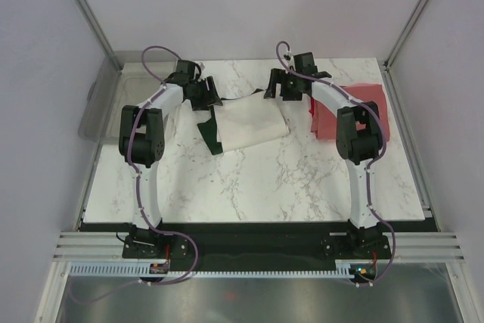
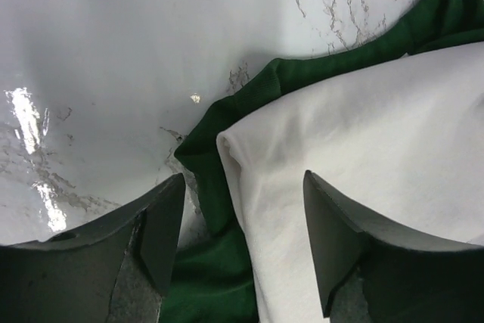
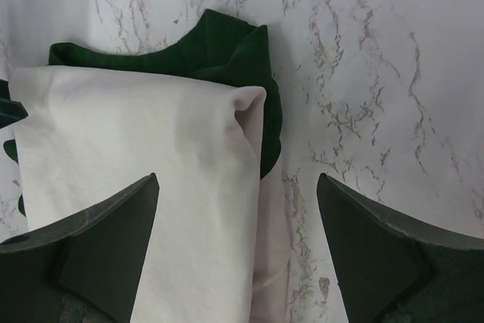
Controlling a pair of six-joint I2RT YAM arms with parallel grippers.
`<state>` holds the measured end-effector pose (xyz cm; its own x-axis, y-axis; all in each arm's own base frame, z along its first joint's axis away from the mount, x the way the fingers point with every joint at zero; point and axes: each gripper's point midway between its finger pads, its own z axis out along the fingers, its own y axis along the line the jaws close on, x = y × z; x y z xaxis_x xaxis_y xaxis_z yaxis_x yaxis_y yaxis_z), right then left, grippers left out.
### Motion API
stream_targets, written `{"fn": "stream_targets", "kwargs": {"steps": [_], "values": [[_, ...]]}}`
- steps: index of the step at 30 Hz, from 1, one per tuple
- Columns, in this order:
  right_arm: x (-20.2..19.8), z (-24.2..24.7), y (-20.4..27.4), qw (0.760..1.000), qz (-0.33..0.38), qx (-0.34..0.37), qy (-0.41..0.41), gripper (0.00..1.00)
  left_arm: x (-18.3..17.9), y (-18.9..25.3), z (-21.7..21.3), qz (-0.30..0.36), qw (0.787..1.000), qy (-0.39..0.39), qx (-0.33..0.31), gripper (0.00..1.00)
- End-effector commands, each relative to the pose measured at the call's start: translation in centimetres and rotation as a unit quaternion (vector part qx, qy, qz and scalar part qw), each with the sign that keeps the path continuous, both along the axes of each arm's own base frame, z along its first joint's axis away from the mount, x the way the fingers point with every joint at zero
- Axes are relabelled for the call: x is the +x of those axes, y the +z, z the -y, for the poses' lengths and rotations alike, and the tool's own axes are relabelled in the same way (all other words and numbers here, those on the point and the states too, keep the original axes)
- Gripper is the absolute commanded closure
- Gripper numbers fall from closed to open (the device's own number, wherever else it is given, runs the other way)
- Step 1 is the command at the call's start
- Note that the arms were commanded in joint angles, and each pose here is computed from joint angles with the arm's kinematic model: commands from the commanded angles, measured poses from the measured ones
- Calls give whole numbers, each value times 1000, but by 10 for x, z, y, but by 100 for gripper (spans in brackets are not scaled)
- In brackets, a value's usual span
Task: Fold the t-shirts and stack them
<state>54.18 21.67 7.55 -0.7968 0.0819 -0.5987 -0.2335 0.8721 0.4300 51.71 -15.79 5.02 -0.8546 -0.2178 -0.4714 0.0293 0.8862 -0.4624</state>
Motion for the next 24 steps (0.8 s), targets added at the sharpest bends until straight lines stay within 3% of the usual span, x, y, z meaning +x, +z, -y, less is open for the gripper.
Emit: {"fn": "stream_targets", "kwargs": {"steps": [1,12,21,24], "values": [[2,-12,-13,999,-6,34,14,7,8,7,-8,13,1000,20,9,29],[5,-8,-65,998,-58,34,1,15,-2,-15,-13,-14,999,33,21,33],[4,-11,-85,996,-81,22,12,28,0,-26,-7,-27,999,23,19,34],[4,-16,-89,996,-85,13,17,32,2,-26,-2,-27,999,21,12,40]]}}
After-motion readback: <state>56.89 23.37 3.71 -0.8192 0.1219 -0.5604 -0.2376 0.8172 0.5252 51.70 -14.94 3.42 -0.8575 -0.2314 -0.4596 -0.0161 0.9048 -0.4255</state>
